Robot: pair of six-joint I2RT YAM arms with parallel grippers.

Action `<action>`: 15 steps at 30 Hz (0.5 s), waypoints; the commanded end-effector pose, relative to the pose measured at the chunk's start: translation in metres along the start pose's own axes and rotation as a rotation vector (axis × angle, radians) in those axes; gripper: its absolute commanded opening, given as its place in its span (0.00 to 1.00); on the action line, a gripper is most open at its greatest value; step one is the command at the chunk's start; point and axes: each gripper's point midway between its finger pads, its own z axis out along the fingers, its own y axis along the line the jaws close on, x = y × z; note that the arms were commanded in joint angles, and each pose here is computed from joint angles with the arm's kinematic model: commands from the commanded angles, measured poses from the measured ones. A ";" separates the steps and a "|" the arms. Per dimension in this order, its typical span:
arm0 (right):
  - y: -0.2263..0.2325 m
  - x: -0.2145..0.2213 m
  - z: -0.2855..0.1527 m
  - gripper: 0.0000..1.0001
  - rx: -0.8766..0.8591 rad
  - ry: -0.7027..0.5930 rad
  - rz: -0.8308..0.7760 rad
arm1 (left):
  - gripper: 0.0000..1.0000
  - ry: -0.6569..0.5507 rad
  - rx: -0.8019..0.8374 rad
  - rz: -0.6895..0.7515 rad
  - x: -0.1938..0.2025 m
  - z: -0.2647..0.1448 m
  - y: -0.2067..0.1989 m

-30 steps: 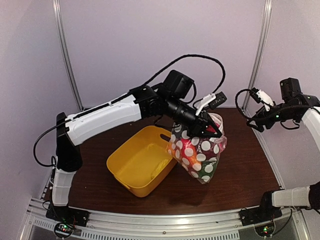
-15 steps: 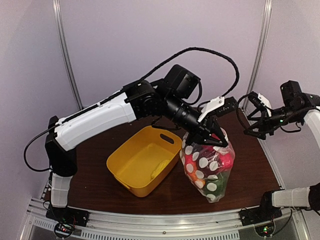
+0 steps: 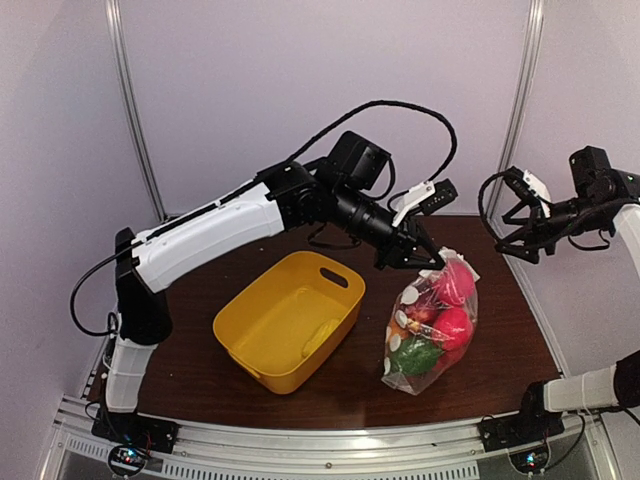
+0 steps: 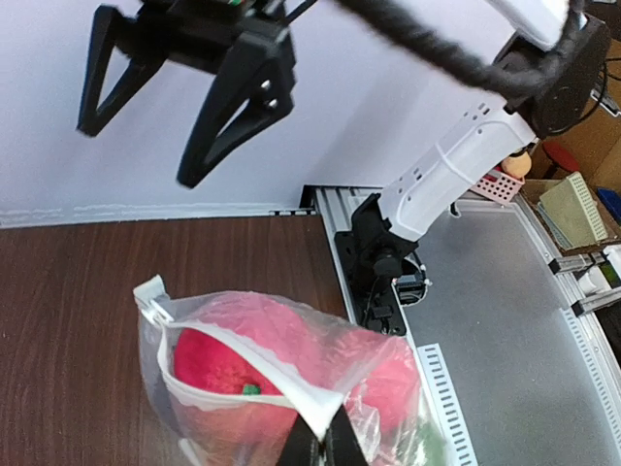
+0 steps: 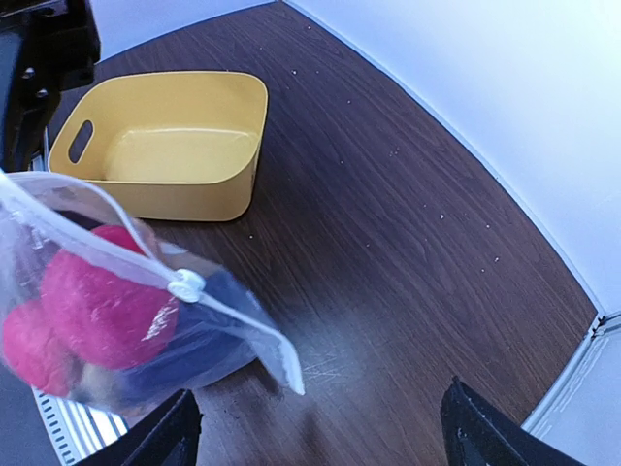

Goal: Place the food in the zip-top bag and seal the zipper
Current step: Adjust the zipper food storage bag at the center of the board.

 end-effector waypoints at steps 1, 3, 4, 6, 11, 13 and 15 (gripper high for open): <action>0.020 0.012 0.000 0.87 -0.088 0.024 -0.039 | 0.00 0.061 0.022 -0.110 0.031 0.009 0.007; 0.036 0.027 0.004 0.87 -0.152 0.043 -0.088 | 0.00 0.210 -0.003 -0.156 0.073 0.012 0.003; 0.043 0.035 0.007 0.86 -0.183 0.051 -0.105 | 0.00 0.301 -0.032 -0.147 0.093 0.010 -0.003; 0.057 0.048 0.013 0.86 -0.239 0.055 -0.143 | 0.00 0.462 -0.133 -0.063 0.126 0.005 -0.013; 0.073 0.057 0.039 0.85 -0.297 0.032 -0.224 | 0.00 0.566 -0.207 0.024 0.151 -0.008 -0.029; 0.069 0.053 0.053 0.84 -0.278 0.024 -0.281 | 0.00 0.568 -0.235 0.057 0.145 -0.014 -0.033; 0.063 0.044 0.063 0.82 -0.255 0.007 -0.325 | 0.00 0.564 -0.265 0.104 0.139 -0.019 -0.034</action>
